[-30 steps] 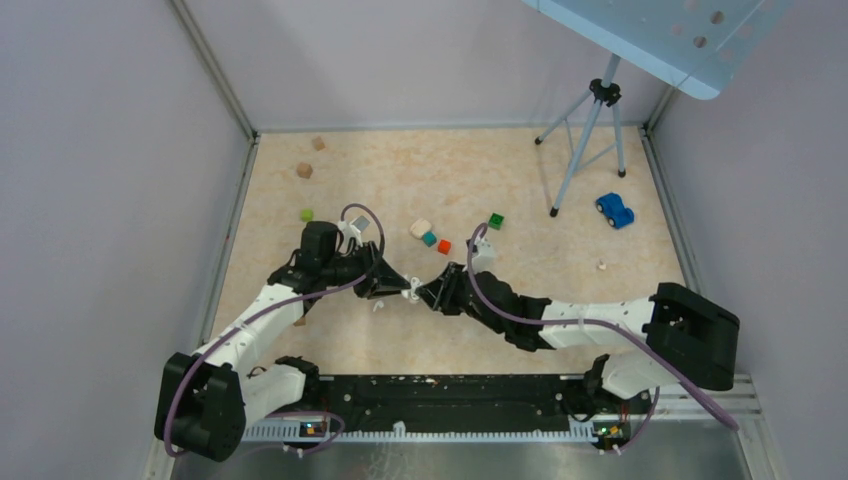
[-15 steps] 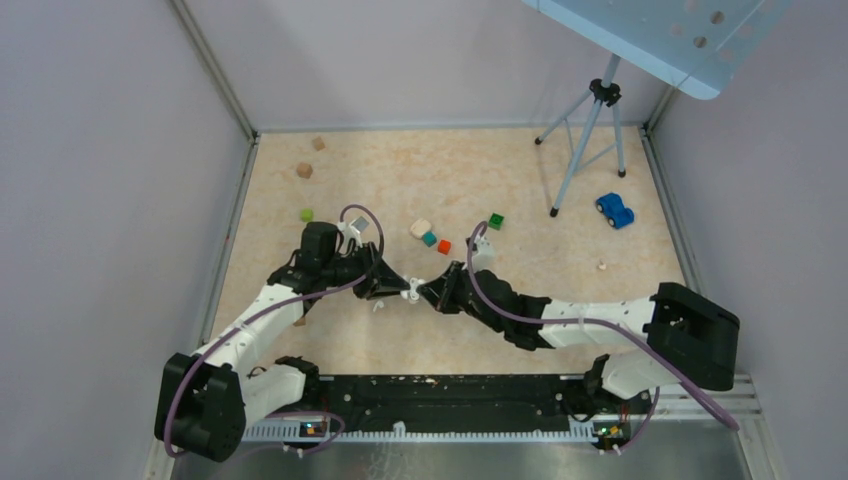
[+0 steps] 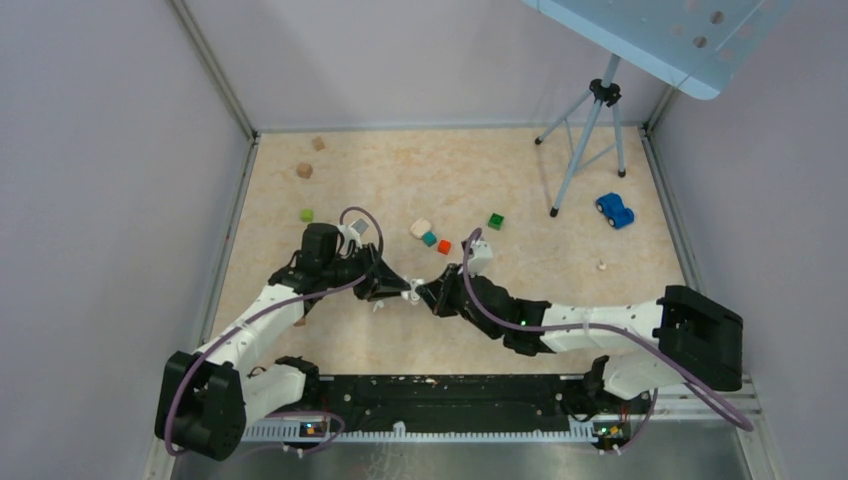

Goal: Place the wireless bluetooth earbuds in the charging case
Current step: Pick up the charging case from the center of the board.

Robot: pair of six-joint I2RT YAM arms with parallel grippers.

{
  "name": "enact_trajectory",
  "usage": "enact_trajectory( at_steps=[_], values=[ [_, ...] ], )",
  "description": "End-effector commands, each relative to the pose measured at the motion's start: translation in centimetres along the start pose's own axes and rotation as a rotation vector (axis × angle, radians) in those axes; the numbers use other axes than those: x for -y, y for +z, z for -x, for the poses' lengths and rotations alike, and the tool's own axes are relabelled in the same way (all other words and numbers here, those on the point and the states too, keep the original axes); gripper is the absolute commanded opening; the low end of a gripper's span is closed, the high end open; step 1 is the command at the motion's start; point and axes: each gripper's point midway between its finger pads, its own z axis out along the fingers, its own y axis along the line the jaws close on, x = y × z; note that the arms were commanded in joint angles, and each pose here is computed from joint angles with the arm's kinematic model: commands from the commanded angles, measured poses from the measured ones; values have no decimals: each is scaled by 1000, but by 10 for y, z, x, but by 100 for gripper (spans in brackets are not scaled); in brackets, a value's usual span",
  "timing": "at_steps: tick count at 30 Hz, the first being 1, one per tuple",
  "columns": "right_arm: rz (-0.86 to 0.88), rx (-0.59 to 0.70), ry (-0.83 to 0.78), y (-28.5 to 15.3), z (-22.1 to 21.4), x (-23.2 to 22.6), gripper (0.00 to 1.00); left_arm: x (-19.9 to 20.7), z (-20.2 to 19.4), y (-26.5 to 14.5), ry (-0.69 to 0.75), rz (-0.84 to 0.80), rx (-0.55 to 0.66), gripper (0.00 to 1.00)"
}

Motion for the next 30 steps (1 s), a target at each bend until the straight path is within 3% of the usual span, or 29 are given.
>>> enact_trajectory(
  at_steps=[1, 30],
  values=[
    [17, 109, -77, -3, 17, -30, 0, 2, 1, 1, -43, -32, 6, 12],
    [6, 130, -232, 7, -4, -36, 0, -4, 2, -7, -170, -9, -1, 12]
  ],
)
